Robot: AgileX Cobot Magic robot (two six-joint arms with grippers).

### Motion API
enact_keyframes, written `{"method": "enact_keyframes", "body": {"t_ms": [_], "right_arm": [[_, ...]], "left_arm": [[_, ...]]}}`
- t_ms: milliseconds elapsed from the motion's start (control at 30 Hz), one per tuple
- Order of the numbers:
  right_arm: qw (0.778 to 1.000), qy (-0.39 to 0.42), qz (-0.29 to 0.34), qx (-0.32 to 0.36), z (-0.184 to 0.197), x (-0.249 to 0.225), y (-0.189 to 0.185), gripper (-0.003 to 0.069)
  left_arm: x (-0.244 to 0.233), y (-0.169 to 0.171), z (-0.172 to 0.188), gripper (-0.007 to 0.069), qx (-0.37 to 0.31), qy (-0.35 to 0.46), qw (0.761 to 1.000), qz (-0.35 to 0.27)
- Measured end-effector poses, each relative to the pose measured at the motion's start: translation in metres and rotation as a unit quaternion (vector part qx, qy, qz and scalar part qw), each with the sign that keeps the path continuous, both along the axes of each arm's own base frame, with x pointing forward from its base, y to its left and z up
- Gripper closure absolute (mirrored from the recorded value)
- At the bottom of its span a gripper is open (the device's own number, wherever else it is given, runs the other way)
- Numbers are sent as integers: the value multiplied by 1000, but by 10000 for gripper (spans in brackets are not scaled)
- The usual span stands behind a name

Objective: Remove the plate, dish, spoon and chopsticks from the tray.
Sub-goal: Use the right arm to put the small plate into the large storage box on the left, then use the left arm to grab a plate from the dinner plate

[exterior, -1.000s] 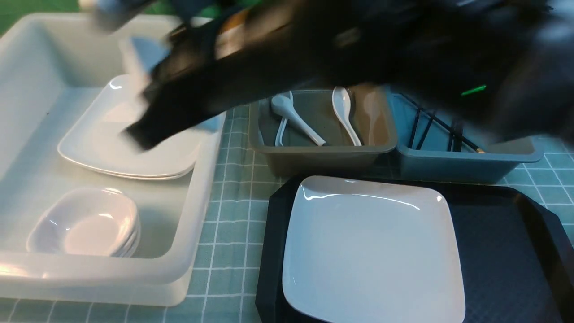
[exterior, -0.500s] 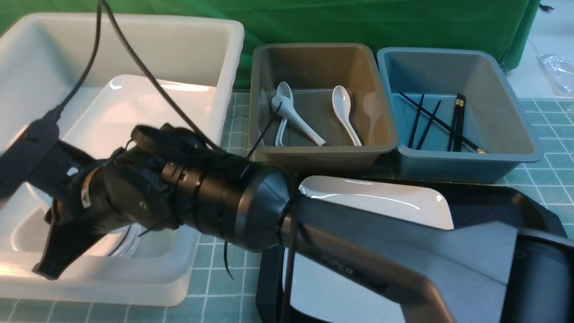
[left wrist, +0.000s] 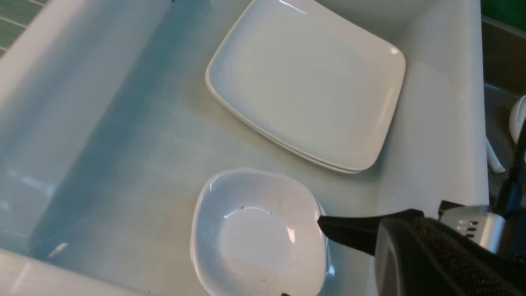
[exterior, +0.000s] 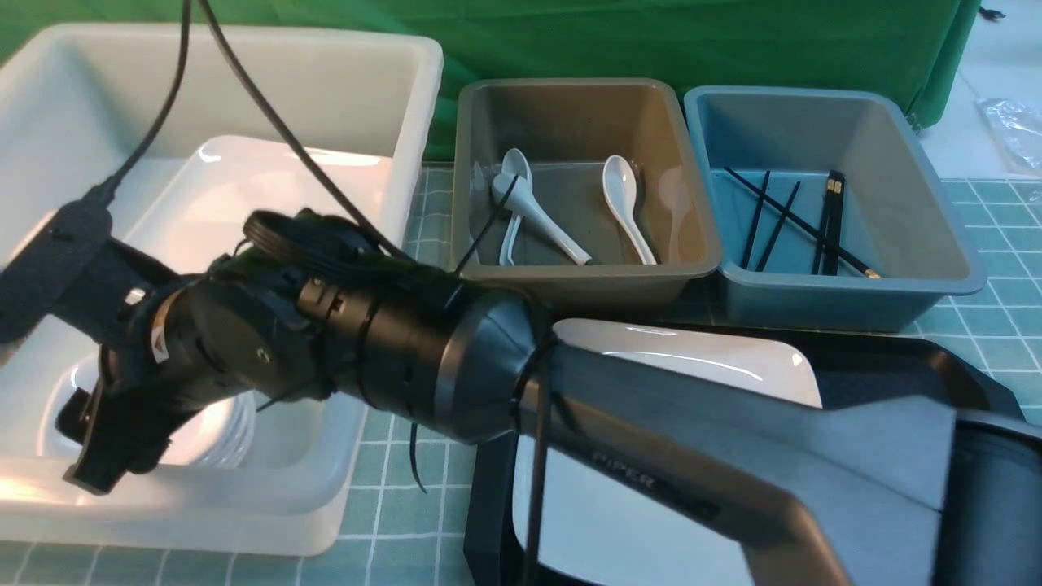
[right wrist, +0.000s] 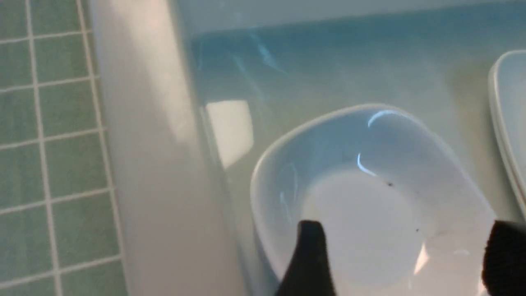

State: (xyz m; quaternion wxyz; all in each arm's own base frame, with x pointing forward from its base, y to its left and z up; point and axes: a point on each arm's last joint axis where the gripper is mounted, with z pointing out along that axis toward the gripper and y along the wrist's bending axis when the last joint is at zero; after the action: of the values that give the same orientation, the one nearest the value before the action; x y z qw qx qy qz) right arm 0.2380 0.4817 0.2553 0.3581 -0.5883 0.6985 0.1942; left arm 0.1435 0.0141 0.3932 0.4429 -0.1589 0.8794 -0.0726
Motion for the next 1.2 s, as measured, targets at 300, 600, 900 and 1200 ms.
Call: {"method": "enact_keyframes", "body": {"t_ms": [300,600,900,1200], "right_arm": [[987,-5,-108,-116,92,13,-89,473],[920,34,-369,-128,164,69,-284,633],[829,181,-513,-129,80,52,-409,630],[770,318,-551,-54,-48,31,-414,243]], "left_arm": [[4,-10,-1,614,-6,-2,999,-51],[37,-73,-27,614,2,71,963,-260],[52,-164,-81,614,47,179,895,-405],[60,-200,-125,614,50,259,865,-427]]}}
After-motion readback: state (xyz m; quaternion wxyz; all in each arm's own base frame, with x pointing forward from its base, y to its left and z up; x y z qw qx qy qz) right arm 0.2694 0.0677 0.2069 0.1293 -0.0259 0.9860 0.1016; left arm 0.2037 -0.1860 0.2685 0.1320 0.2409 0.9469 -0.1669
